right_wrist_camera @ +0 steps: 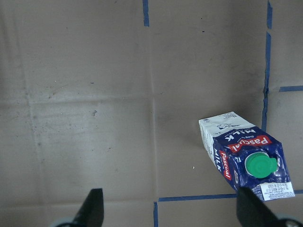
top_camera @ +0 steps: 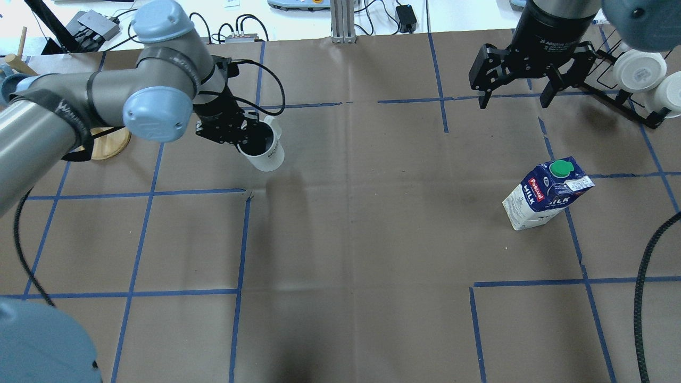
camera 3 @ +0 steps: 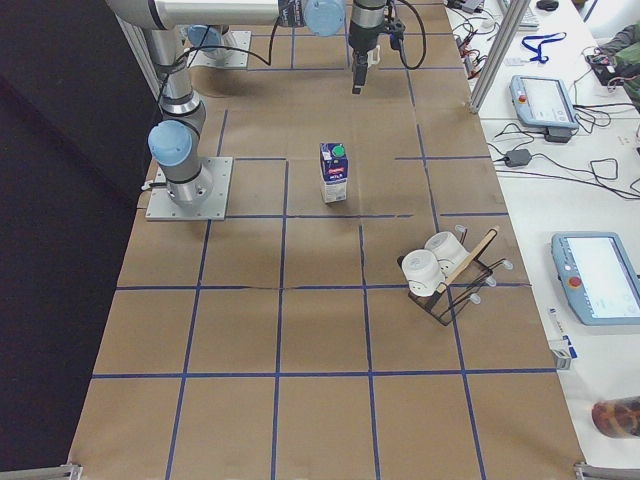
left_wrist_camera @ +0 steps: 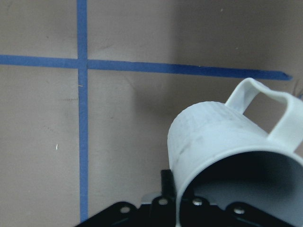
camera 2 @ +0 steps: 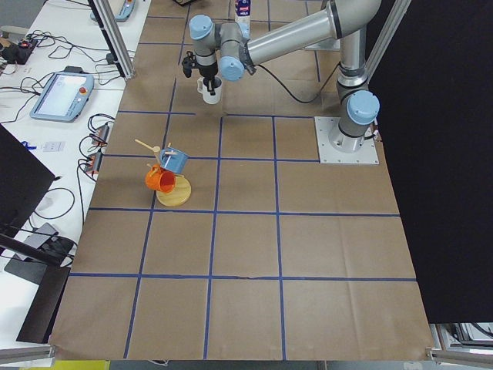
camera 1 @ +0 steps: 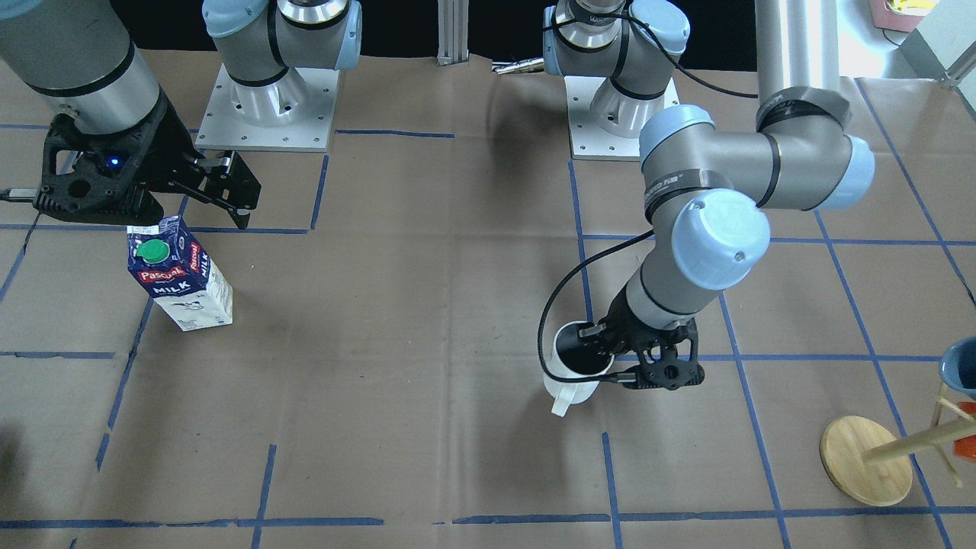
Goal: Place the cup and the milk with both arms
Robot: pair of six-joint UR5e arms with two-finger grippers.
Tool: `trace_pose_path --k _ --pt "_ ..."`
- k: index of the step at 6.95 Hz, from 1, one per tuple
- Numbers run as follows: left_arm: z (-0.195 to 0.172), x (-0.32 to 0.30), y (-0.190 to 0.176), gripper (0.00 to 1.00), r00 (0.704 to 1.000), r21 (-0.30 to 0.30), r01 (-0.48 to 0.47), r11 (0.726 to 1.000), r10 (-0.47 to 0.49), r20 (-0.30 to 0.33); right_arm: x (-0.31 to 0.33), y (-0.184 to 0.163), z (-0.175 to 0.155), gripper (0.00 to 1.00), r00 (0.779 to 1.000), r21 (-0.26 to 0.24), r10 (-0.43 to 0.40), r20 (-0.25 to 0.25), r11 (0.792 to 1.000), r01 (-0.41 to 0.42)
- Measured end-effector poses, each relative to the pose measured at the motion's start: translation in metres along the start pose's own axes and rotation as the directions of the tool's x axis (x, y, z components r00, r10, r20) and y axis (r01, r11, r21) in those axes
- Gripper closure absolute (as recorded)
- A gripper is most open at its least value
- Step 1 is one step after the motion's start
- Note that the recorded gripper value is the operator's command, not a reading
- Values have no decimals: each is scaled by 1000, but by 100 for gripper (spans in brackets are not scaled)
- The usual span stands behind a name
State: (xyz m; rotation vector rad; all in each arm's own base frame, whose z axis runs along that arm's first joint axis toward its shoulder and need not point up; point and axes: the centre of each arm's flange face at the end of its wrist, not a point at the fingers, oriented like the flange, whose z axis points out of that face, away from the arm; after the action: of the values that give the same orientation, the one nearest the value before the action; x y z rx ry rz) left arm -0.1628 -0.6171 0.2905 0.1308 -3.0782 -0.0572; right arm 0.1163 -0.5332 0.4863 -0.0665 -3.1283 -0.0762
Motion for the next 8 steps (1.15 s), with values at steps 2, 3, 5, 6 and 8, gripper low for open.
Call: trace_pose_path --k 2,3,5,6,8 --pt "7 55 -28 97 1000 8 8 1000 -8 2 0 0 0 0 1000 1 1 0 1000 -1" --pt "12 75 -34 98 1000 -2 13 1000 -13 6 1 0 0 0 1000 0 1 -1 1000 -1" --pt "24 91 -33 98 999 -61 33 998 -32 22 3 -1 0 0 1000 0 1 0 1000 -1" --pt "29 95 -33 97 999 -82 45 996 -44 21 3 -1 0 0 1000 0 -3 0 1000 3" --pt "37 107 -38 94 999 -92 54 994 -53 9 3 -1 1 0 1000 -1 -6 0 1000 6"
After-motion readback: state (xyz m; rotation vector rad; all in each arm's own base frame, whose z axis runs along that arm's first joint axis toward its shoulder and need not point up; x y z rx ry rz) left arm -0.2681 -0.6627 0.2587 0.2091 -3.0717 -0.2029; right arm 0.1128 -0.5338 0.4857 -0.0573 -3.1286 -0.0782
